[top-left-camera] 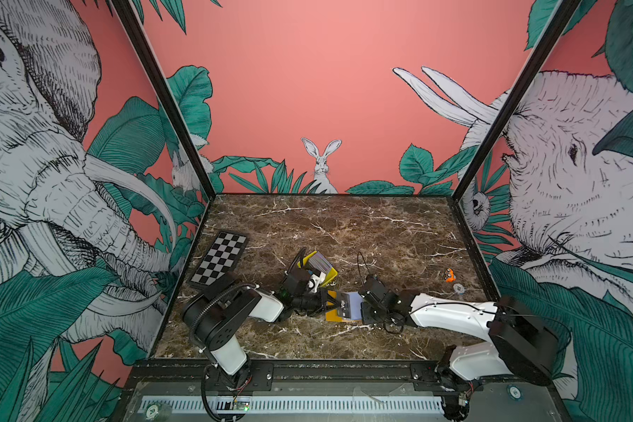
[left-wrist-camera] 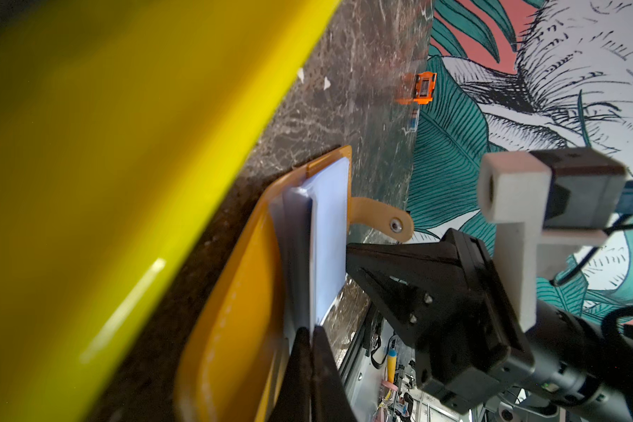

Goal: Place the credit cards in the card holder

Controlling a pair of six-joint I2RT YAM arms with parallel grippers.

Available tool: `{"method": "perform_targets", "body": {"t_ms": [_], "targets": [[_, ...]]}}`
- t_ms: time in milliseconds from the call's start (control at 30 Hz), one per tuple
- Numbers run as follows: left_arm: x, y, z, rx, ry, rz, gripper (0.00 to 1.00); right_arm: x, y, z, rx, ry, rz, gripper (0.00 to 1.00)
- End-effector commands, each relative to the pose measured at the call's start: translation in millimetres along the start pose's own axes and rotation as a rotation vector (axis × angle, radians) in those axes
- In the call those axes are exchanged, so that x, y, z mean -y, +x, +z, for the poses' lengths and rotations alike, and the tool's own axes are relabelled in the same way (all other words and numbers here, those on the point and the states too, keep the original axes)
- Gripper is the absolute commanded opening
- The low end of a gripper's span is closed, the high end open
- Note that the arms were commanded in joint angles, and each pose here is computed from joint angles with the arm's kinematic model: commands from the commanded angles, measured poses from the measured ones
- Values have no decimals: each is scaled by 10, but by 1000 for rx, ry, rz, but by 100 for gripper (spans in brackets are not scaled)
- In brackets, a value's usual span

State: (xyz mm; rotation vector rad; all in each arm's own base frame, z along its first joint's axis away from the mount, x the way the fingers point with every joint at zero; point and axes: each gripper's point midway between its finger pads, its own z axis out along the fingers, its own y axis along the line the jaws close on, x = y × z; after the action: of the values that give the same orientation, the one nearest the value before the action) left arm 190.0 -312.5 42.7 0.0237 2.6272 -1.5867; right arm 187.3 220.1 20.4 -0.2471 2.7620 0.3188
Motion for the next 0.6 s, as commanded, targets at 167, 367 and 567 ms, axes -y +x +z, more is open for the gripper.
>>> {"method": "perform_targets", "body": {"t_ms": [167,367,567], "targets": [[32,-31,-1,23,-41,30,0,0,102,-65,-16,-32,-7,2],[39,1,-16,13,-66,46,0,41,217,-48,-44,-39,-12,2],[31,-14,55,34,-82,51,0,17,269,-20,-57,-51,-21,2]]}}
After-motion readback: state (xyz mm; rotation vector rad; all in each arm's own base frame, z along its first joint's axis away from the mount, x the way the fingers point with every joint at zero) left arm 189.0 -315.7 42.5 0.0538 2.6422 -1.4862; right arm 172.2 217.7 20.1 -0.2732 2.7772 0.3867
